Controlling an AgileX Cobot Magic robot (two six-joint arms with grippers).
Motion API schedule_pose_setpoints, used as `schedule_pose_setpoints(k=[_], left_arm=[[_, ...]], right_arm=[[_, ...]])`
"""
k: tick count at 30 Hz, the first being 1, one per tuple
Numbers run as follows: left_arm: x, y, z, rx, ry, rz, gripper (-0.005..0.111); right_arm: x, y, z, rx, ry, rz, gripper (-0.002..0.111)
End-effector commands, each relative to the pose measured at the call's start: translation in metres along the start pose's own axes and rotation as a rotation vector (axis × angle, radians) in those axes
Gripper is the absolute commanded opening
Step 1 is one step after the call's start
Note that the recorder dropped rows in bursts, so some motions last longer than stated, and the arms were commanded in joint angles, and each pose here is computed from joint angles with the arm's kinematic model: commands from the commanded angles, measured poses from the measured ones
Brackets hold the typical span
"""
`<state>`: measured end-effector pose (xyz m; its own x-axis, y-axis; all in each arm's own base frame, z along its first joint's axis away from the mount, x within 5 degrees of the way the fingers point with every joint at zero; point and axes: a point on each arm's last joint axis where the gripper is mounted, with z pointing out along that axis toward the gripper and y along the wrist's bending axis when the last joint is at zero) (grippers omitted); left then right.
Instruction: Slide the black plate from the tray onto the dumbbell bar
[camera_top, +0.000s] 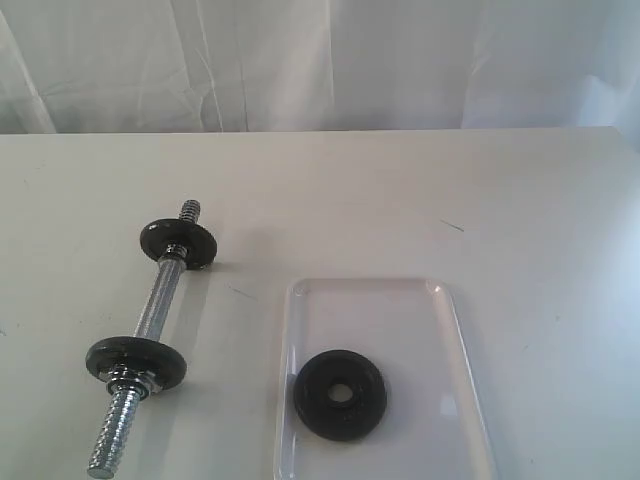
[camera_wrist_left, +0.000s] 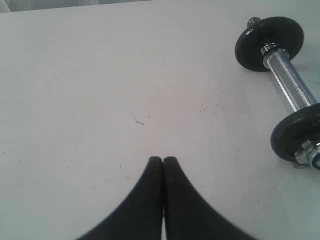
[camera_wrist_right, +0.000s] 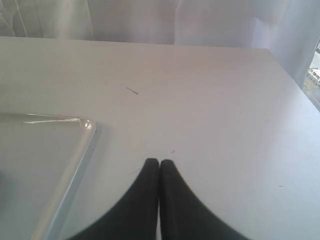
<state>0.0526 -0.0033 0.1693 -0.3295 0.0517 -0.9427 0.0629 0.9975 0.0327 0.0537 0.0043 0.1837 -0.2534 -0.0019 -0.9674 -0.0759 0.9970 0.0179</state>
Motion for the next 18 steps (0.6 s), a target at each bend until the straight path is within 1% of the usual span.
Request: schedule_pose_setpoints(k=[1,18], left_arm=[[0.0005,-0.0005,0.0001,0.008,-0.005,-0.006,0.0],[0.0011,-0.0005,0.0001,0.008,0.001,-0.006,0.0]], right_arm=[[0.0009,-0.0003,0.0001,0.002,-0.007,-0.004,0.0],[0.0009,-0.0003,0.0001,0.002,-0.007,-0.004,0.0]])
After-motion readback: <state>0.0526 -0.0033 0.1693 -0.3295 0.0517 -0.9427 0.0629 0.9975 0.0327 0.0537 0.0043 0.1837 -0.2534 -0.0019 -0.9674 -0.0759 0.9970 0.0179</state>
